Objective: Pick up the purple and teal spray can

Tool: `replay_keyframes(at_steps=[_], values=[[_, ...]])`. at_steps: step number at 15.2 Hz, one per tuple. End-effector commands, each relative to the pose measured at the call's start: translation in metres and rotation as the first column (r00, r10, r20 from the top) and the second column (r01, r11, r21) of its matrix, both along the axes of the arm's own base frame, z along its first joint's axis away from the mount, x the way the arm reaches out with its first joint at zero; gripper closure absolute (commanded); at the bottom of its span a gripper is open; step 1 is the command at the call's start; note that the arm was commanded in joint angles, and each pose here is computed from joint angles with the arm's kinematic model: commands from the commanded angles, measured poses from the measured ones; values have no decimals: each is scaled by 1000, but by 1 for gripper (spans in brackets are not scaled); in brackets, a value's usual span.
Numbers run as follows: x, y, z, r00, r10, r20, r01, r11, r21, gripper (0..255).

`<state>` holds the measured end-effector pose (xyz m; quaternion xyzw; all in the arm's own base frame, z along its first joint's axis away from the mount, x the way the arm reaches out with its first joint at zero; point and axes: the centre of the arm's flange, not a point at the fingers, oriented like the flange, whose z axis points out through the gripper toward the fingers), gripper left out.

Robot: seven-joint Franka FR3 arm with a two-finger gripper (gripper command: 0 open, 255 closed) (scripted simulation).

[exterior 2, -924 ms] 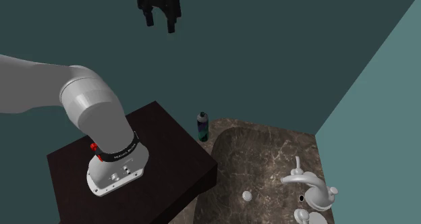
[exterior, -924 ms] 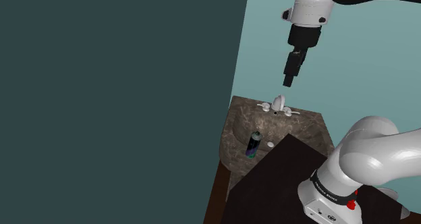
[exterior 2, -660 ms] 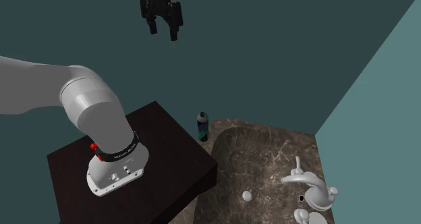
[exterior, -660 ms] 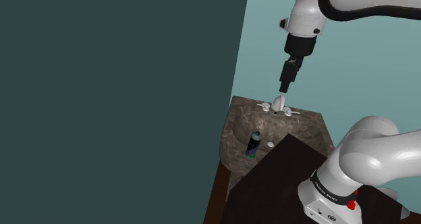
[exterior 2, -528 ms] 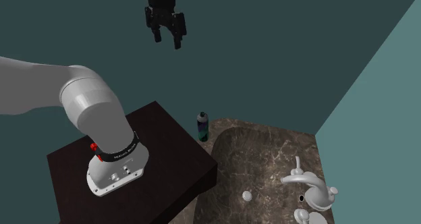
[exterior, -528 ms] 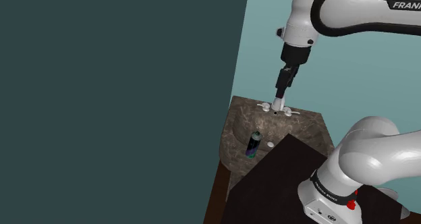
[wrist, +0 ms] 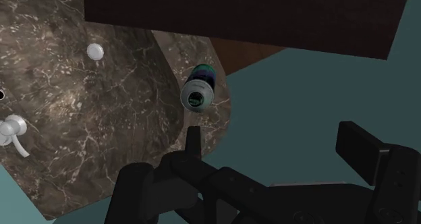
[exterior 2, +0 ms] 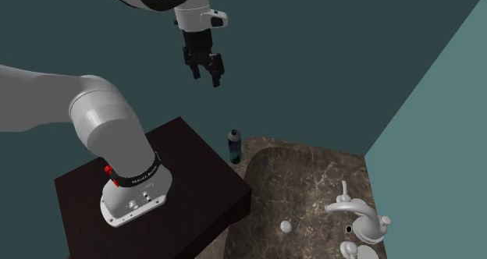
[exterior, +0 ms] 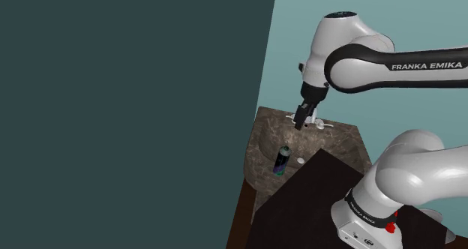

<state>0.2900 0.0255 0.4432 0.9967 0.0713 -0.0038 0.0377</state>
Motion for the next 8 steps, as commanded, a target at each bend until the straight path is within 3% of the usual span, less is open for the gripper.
replay_keyframes(at_steps=[1,8], values=[[5,-6,-27,1000,-12,21,12,1000,-13,0],[21,-21,-114,995,-54,79,58,997,-56,0]])
